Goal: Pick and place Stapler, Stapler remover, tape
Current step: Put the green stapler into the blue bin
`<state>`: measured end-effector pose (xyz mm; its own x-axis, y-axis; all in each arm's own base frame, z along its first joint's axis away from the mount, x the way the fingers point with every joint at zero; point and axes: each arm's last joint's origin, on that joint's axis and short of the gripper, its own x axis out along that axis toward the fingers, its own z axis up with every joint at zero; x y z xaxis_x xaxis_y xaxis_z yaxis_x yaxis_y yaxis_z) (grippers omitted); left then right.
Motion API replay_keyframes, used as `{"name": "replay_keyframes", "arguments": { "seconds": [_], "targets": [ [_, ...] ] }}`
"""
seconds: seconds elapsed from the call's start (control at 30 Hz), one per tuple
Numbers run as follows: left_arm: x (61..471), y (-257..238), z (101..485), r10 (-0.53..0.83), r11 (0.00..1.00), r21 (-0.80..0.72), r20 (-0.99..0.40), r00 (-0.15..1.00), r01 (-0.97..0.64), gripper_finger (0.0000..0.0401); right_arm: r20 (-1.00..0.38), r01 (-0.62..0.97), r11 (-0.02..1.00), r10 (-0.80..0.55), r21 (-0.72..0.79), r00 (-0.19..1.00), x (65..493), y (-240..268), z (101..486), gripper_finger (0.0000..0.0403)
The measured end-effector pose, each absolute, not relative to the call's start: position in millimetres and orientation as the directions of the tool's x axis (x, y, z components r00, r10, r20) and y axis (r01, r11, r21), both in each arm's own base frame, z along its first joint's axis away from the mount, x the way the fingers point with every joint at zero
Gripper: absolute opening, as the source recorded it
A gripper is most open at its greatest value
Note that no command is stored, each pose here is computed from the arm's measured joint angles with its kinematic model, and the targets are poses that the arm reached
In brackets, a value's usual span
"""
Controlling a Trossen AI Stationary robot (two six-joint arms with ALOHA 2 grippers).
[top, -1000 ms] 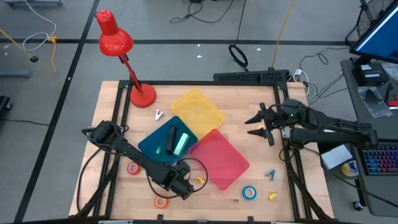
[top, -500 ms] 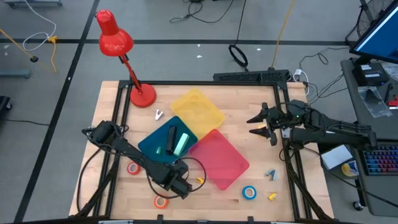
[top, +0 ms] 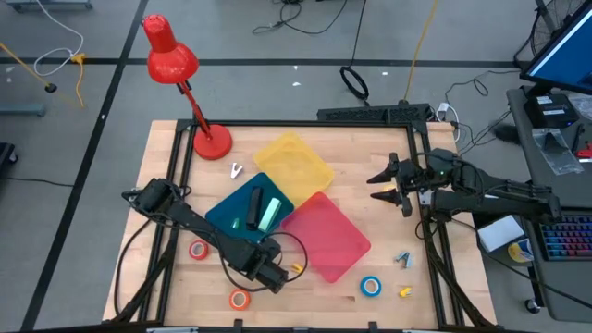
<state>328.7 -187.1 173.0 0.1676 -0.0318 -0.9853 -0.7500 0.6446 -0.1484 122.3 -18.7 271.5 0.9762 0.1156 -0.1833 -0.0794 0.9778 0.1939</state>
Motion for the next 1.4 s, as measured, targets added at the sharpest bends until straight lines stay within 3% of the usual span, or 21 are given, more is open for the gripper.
{"name": "replay_keyframes", "arguments": {
  "seconds": [0.5,0.97,1.4],
  "targets": [
    [332.3,-189.2,173.7,-0.056,0.631,-0.193,-0.977,0.204,-0.751,0.0227,-0.224,-0.06,0.975,0.109,0.216,0.969,117.3,-17.7,256.4,0.0201],
    [332.4,-189.3,173.8,-0.057,0.634,-0.194,-0.977,0.205,-0.749,0.0227,-0.135,0.093,0.978,-0.069,0.185,0.989,103.7,-19.6,238.7,0.0201],
    [335.4,-190.8,174.4,-0.072,0.634,-0.227,-0.969,0.236,-0.739,0.0227,-0.011,0.019,0.947,-0.017,0.322,1.0,107.9,-19.0,203.0,0.0201]
  ]
}}
